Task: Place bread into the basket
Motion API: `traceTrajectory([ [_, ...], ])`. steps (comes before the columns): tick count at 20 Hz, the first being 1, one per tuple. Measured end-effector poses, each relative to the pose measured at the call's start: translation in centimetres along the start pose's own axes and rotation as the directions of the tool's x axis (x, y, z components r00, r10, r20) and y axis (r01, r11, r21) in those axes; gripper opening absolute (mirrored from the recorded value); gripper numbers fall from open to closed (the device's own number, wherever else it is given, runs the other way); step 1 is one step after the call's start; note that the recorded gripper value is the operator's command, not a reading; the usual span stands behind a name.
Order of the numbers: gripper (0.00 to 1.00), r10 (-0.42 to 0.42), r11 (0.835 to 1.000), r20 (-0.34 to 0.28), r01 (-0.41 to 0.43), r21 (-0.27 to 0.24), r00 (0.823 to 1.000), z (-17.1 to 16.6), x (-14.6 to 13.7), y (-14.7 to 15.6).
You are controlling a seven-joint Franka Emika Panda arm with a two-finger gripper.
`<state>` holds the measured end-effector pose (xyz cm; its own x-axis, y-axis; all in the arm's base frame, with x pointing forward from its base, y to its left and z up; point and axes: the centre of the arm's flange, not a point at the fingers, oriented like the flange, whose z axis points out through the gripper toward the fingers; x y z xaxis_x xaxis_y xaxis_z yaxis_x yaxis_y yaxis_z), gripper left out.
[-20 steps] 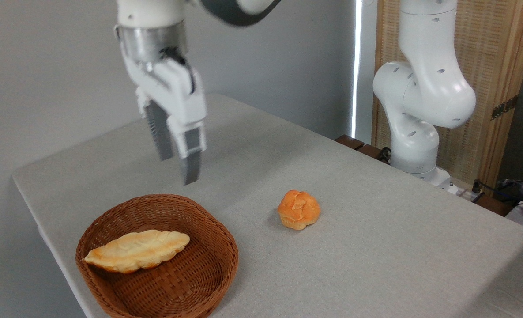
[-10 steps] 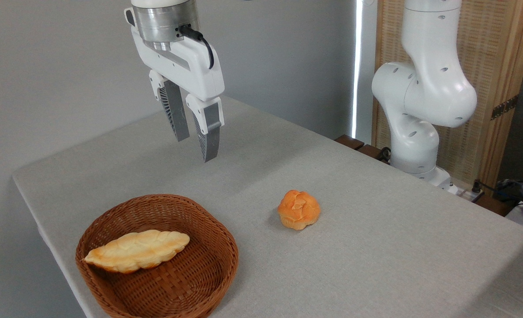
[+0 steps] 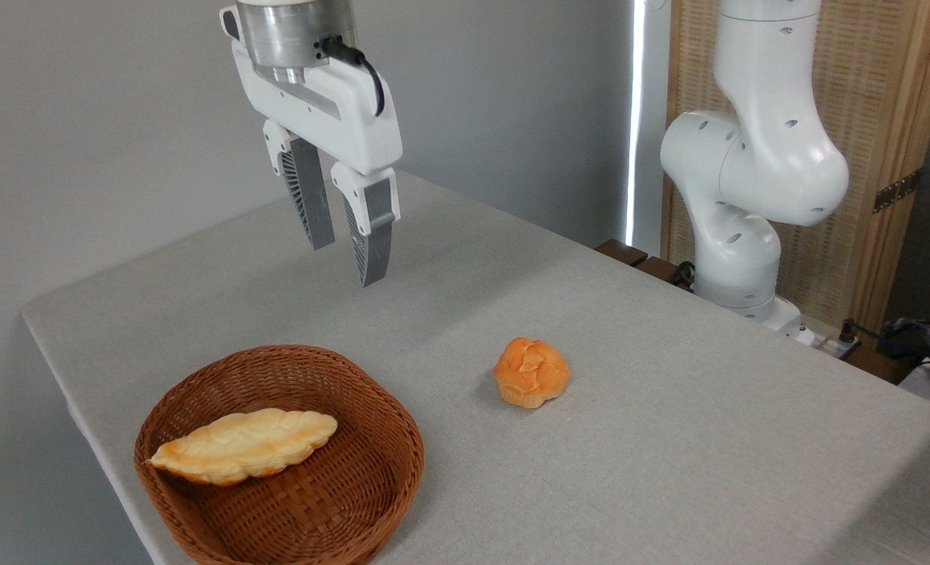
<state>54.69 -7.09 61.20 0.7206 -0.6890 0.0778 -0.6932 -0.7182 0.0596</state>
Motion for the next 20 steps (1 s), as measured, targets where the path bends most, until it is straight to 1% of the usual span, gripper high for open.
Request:
traceTrajectory([
  [1,1.0,0.0,1.0,0.001,0.0,0.009,1.0,-0.22,-0.06,-0.11],
  [2,1.0,0.001,0.999,0.011,-0.001,0.034,1.0,-0.57,-0.22,-0.36],
  [4,1.0,0.001,0.998,0.025,-0.002,0.063,1.0,-0.92,-0.42,-0.68],
  [6,1.0,0.001,0.997,0.03,-0.003,0.073,1.0,-1.05,-0.5,-0.8],
  [20,1.0,0.001,0.997,0.032,-0.003,0.076,0.999,-1.04,-0.52,-0.84],
])
